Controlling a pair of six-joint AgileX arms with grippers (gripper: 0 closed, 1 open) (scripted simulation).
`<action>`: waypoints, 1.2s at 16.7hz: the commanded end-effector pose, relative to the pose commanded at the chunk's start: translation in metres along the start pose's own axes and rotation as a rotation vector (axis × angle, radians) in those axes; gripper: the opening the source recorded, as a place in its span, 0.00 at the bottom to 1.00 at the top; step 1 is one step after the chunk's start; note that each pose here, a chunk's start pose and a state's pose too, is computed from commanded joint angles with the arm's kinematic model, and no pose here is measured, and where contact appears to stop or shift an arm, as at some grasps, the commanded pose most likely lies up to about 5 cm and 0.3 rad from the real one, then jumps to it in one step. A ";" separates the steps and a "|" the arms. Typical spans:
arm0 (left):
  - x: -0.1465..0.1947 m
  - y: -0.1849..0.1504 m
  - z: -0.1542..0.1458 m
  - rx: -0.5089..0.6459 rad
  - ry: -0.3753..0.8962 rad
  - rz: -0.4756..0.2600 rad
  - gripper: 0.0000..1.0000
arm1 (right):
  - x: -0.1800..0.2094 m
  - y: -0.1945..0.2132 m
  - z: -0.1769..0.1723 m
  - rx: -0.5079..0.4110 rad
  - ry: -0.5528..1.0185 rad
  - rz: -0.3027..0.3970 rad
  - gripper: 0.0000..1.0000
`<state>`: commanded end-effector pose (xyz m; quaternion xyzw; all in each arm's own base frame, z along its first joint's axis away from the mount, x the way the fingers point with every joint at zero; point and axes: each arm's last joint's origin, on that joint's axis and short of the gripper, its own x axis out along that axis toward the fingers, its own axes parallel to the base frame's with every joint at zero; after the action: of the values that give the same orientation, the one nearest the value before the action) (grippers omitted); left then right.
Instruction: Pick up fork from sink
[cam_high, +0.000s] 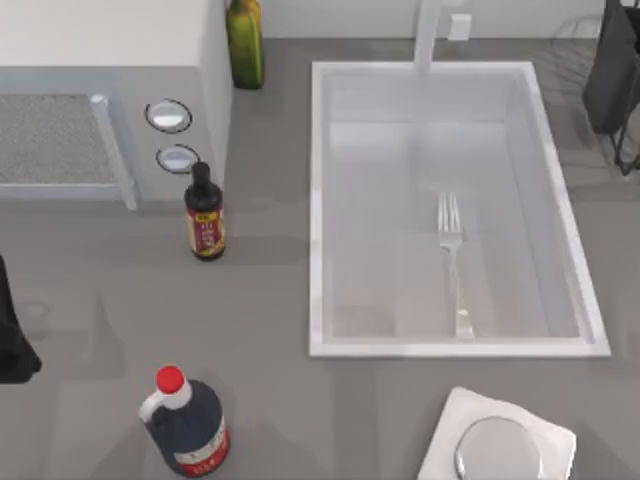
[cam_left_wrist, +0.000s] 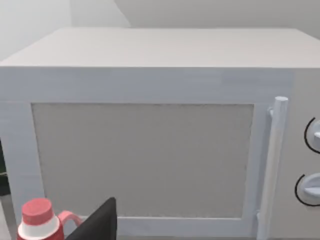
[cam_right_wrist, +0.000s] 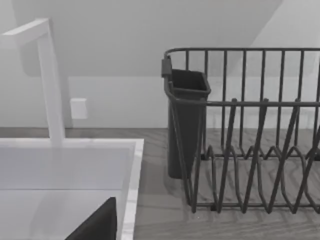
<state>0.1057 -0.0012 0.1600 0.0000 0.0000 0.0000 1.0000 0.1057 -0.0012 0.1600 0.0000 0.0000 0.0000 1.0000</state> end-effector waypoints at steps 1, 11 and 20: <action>0.000 0.000 0.000 0.000 0.000 0.000 1.00 | 0.000 0.000 0.000 0.000 0.000 0.000 1.00; 0.000 0.000 0.000 0.000 0.000 0.000 1.00 | 0.000 0.000 0.005 0.004 0.019 0.004 1.00; 0.000 0.000 0.000 0.000 0.000 0.000 1.00 | 0.040 0.014 0.089 0.073 0.386 0.070 1.00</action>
<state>0.1057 -0.0012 0.1600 0.0000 0.0000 0.0000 1.0000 0.1457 0.0129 0.2490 0.0364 0.1915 0.0348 0.9802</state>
